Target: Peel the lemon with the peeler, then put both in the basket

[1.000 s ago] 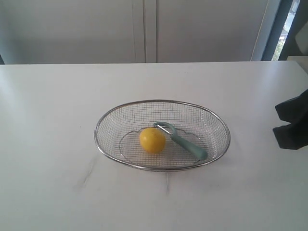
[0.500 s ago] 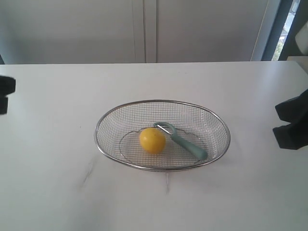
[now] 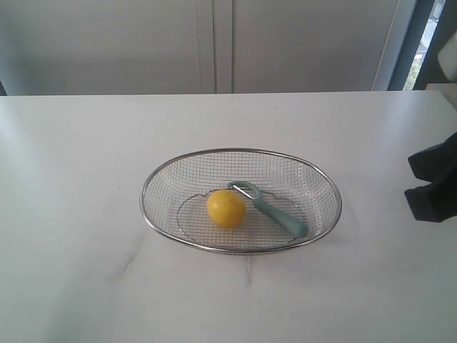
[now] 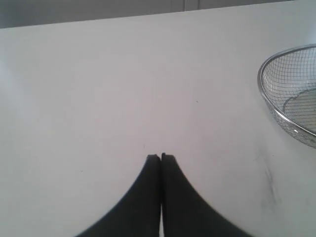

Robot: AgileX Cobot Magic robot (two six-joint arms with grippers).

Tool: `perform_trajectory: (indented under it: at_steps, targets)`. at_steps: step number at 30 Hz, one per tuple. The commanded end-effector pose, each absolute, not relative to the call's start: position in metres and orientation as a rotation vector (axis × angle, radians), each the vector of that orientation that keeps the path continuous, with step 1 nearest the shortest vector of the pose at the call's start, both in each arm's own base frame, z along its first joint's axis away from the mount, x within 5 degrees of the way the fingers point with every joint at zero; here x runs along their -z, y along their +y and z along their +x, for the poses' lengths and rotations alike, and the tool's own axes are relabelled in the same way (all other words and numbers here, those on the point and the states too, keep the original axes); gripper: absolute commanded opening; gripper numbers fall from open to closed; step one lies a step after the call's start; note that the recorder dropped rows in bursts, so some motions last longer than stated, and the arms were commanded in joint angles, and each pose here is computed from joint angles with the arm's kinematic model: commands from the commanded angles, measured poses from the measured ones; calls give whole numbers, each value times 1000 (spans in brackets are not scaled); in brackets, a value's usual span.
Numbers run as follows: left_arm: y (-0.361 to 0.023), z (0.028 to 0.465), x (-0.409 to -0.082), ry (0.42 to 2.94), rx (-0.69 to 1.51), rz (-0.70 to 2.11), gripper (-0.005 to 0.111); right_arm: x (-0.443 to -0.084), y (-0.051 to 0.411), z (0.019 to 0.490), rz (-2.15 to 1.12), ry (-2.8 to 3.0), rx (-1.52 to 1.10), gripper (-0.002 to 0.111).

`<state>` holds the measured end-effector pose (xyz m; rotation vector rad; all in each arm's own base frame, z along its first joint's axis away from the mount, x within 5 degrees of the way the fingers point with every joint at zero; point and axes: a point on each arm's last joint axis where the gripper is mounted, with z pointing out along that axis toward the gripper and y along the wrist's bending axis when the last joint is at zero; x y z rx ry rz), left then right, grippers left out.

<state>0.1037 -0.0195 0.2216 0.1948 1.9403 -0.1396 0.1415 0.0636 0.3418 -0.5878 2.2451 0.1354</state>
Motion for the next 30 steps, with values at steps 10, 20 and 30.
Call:
perform_trajectory:
  at_steps: [10,20,30]
  targets:
    - [-13,70,-179,1845,118,130,0,-340,62,142,-581,2246,-128,0]
    - [-16,57,-182,1749,103,210,0,-340,62,142,-581,2244,-128,0]
    - [-22,50,-171,1852,122,343,0,-341,62,142,-580,2241,-129,0]
